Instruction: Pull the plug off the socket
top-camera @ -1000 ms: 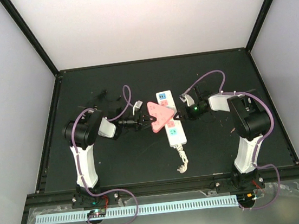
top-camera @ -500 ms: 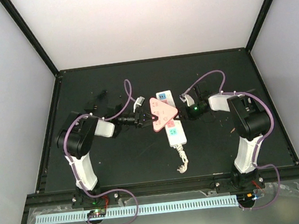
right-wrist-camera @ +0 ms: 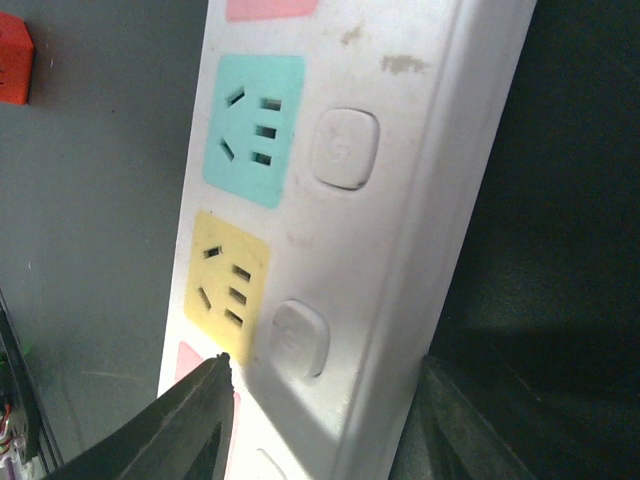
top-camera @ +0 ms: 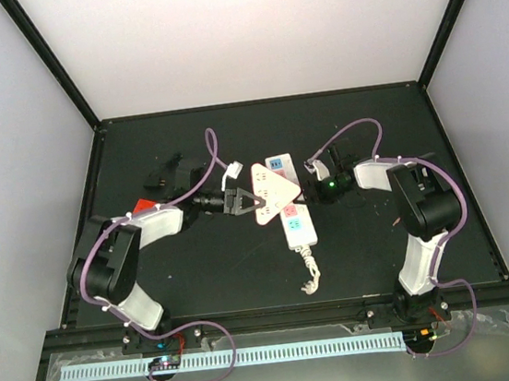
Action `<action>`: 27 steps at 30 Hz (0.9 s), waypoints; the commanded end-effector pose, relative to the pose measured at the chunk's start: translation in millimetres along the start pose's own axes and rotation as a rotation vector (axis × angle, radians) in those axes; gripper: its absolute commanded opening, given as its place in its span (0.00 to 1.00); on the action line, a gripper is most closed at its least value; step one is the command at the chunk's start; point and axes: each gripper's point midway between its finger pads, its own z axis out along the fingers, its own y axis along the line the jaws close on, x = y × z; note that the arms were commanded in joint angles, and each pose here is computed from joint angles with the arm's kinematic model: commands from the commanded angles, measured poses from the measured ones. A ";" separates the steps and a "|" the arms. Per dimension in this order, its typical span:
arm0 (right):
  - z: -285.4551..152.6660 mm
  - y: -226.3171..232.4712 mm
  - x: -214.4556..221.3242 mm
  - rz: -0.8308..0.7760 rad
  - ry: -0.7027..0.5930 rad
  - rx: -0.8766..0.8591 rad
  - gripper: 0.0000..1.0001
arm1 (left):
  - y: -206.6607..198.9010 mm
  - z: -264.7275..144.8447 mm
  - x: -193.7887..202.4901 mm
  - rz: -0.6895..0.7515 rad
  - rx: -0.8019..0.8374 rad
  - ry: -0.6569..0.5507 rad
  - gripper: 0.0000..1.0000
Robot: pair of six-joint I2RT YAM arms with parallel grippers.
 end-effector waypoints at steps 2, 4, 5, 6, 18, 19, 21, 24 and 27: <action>-13.6 16.8 -13.5 -0.057 -0.047 -0.019 0.61 | -16.9 -9.6 -14.4 0.166 -0.069 -0.015 0.02; -20.0 25.3 -19.4 -0.085 -0.068 -0.031 0.65 | -22.3 -13.8 -16.0 0.219 -0.103 -0.030 0.02; -23.9 29.1 -23.1 -0.099 -0.082 -0.033 0.67 | -22.7 -16.4 -16.8 0.237 -0.125 -0.040 0.02; -27.0 32.5 -25.8 -0.112 -0.093 -0.034 0.70 | -23.8 -19.0 -17.3 0.255 -0.144 -0.049 0.02; -63.8 70.7 -51.0 -0.218 -0.185 -0.052 0.85 | -44.4 -61.1 -30.4 0.488 -0.339 -0.085 0.02; -66.7 73.3 -51.3 -0.228 -0.190 -0.052 0.86 | -44.4 -64.8 -30.5 0.500 -0.372 -0.063 0.02; -72.6 77.9 -50.8 -0.248 -0.199 -0.047 0.88 | -45.4 -74.5 -29.3 0.514 -0.424 -0.016 0.02; -78.6 81.5 -47.4 -0.274 -0.206 -0.040 0.92 | -44.3 -94.2 -25.9 0.498 -0.458 -0.009 0.01; -79.6 82.2 -40.2 -0.288 -0.202 -0.045 0.95 | -43.5 -115.8 -19.8 0.500 -0.508 -0.020 0.02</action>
